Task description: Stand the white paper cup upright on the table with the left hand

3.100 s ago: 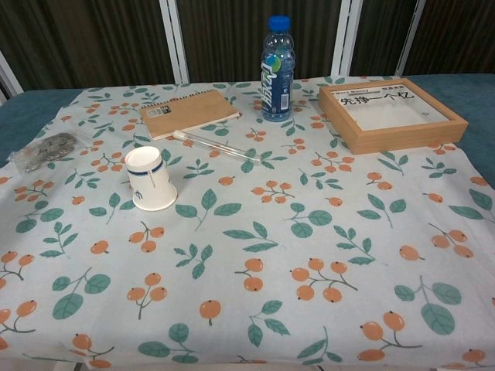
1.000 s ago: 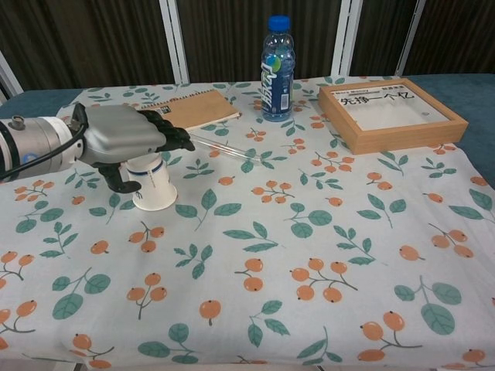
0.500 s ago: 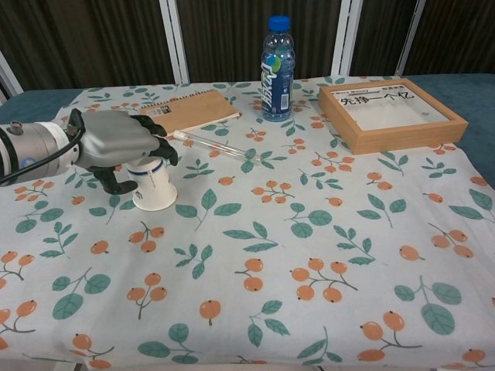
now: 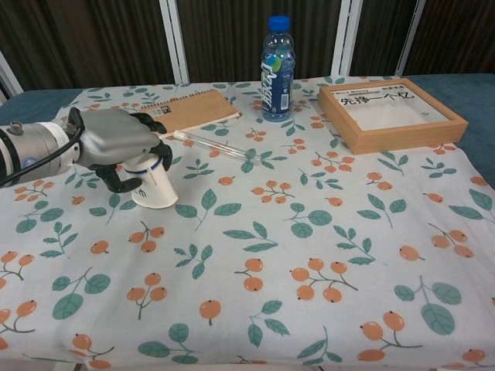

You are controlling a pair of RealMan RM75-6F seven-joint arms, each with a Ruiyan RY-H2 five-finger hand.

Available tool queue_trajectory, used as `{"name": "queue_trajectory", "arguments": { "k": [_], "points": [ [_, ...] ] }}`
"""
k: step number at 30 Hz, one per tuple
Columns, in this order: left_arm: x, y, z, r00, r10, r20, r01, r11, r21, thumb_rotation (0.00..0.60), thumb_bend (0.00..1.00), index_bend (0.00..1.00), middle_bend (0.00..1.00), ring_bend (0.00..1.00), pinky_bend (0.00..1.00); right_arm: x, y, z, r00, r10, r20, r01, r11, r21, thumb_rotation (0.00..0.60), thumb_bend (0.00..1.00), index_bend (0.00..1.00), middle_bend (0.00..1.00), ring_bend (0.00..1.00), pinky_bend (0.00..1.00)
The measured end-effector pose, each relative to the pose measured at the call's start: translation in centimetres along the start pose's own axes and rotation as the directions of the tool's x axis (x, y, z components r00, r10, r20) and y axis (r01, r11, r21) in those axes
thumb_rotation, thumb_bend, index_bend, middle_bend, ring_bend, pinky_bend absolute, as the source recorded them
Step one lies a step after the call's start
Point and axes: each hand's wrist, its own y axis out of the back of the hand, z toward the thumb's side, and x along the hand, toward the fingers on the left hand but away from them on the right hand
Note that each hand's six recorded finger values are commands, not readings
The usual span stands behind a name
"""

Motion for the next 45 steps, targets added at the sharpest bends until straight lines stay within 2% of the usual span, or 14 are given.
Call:
{"name": "queue_trajectory", "arguments": {
  "k": [4,7,10,13,16,19,20,23,27,30,32,33,39,45],
  "points": [
    [-0.1,0.7,-0.1,1.000,0.025,-0.003,-0.025,0.998,-0.062,0.600,0.53,0.43,0.36,0.04,0.00,0.0,0.1,0.0,1.000,-0.001,0.001,0.001,1.000,0.001,0.600,0.05,0.00,0.00,0.00,0.00],
    [-0.4,1.4,-0.4,0.998,0.060,-0.009,-0.061,0.986,-0.152,0.600,0.53,0.47,0.40,0.08,0.02,0.0,0.1,-0.1,1.000,-0.001,0.002,0.001,1.000,0.000,0.600,0.05,0.00,0.00,0.00,0.00],
    [-0.7,1.8,-0.7,0.996,0.092,-0.017,-0.093,0.954,-0.285,0.600,0.53,0.49,0.44,0.11,0.06,0.0,0.0,0.0,1.000,0.001,0.002,-0.001,1.000,-0.001,0.600,0.05,0.00,0.00,0.00,0.00],
    [-0.9,1.6,-1.2,0.993,0.113,-0.028,-0.114,0.890,-0.441,0.600,0.53,0.51,0.45,0.12,0.07,-0.1,-0.1,0.1,1.000,0.005,-0.002,-0.005,1.000,0.000,0.600,0.05,0.00,0.00,0.00,0.00],
    [-1.1,1.0,-1.7,0.992,0.123,-0.042,-0.124,0.794,-0.596,0.600,0.53,0.49,0.42,0.08,0.07,-0.2,-0.2,0.3,1.000,0.006,-0.008,-0.006,1.000,0.001,0.600,0.05,0.00,0.00,0.00,0.00],
    [-1.2,0.0,-2.1,0.990,0.125,-0.058,-0.128,0.663,-0.737,0.600,0.53,0.48,0.40,0.03,0.07,-0.3,-0.2,0.5,1.000,0.000,-0.009,0.000,1.000,0.003,0.600,0.05,0.00,0.00,0.00,0.00],
    [-1.2,-0.5,-2.1,0.990,0.124,-0.064,-0.126,0.604,-0.787,0.600,0.53,0.48,0.40,0.01,0.06,-0.3,-0.3,0.5,1.000,0.000,-0.010,0.000,1.000,0.002,0.600,0.05,0.00,0.00,0.00,0.00],
    [-1.2,-2.1,-2.1,0.991,0.114,-0.069,-0.115,0.466,-0.878,0.600,0.53,0.48,0.39,0.01,0.05,-0.4,-0.3,0.6,1.000,0.002,-0.013,-0.002,1.000,0.005,0.600,0.05,0.00,0.00,0.00,0.00],
    [-1.1,-4.4,-1.7,0.995,0.088,-0.055,-0.080,0.326,-0.942,0.600,0.53,0.48,0.39,0.01,0.05,-0.4,-0.4,0.6,1.000,0.007,-0.012,-0.007,1.000,0.008,0.600,0.05,0.00,0.00,0.00,0.00],
    [-1.0,-6.0,-1.3,0.997,0.066,-0.040,-0.056,0.264,-0.963,0.600,0.53,0.48,0.39,0.01,0.06,-0.4,-0.4,0.6,1.000,0.006,-0.010,-0.006,1.000,0.008,0.600,0.05,0.00,0.00,0.00,0.00],
    [-0.9,-6.8,-1.0,0.998,0.055,-0.029,-0.042,0.241,-0.970,0.600,0.53,0.48,0.39,0.01,0.08,-0.4,-0.4,0.5,1.000,0.008,-0.007,-0.008,1.000,0.009,0.600,0.05,0.00,0.00,0.00,0.00],
    [-0.9,-7.1,-0.8,0.998,0.052,-0.026,-0.038,0.240,-0.970,0.600,0.53,0.48,0.39,0.01,0.08,-0.3,-0.5,0.4,1.000,0.009,-0.006,-0.009,1.000,0.010,0.600,0.05,0.00,0.00,0.00,0.00],
    [-0.6,-8.2,-0.2,0.998,0.060,-0.012,-0.027,0.260,-0.965,0.600,0.53,0.43,0.35,0.00,0.08,-0.3,-0.5,0.3,1.000,0.009,-0.003,-0.009,1.000,0.008,0.600,0.05,0.00,0.00,0.00,0.00],
    [-0.8,-8.2,0.0,0.998,0.070,0.006,-0.013,0.271,-0.963,0.600,0.52,0.16,0.07,0.00,0.05,-0.2,-0.5,0.3,1.000,0.011,-0.005,-0.011,1.000,0.007,0.600,0.05,0.00,0.00,0.00,0.00]
  ]
}}
